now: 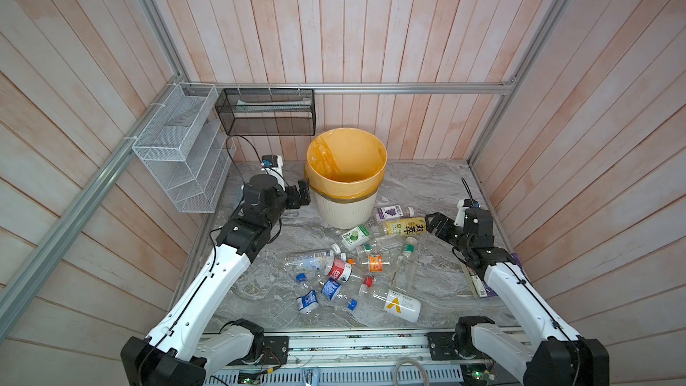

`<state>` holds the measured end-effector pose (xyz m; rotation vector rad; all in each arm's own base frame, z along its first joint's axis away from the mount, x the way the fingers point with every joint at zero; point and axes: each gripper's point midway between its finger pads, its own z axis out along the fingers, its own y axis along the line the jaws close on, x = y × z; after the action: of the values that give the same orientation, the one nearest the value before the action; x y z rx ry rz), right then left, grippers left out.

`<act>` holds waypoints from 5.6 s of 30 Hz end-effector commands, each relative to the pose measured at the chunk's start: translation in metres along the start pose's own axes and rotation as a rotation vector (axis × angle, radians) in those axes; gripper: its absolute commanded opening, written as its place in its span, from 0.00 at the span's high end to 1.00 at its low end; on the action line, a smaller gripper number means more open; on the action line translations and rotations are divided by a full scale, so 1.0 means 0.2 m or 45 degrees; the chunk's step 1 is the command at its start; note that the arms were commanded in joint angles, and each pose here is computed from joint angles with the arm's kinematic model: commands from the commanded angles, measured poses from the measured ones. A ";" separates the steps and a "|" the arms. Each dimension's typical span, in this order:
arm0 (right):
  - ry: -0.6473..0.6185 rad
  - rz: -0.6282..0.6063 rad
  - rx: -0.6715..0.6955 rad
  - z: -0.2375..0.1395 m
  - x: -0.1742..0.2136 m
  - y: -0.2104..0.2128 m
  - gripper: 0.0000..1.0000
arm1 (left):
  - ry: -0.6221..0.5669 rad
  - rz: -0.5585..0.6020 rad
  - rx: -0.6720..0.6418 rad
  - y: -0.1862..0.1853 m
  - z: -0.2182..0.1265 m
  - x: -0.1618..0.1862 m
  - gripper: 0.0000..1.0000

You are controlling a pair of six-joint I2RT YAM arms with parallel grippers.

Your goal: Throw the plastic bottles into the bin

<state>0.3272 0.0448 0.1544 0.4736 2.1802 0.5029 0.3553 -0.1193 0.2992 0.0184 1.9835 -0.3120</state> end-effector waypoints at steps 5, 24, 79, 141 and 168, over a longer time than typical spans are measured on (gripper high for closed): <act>0.118 0.013 -0.050 0.04 0.12 0.03 0.07 | 0.135 -0.127 -0.037 0.05 -0.06 0.40 0.00; 0.399 -0.586 -0.180 -0.26 0.60 0.42 0.12 | 0.122 -0.303 -0.136 0.19 0.02 0.47 0.00; 0.824 -1.127 -0.179 -0.53 1.41 0.32 0.28 | 0.214 -0.299 -0.104 0.18 0.01 0.54 0.00; -0.091 -0.888 -0.499 -0.22 -0.51 1.85 0.00 | 0.267 -0.307 -0.134 0.20 0.01 0.60 0.00; -0.171 -0.399 -0.124 -0.26 -0.30 0.45 0.00 | 0.302 0.118 0.193 -0.23 -0.14 0.64 0.00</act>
<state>0.3453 0.0802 0.2723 0.0892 2.0602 0.3064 0.2770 -0.1566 0.1995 0.0944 2.1803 -0.4255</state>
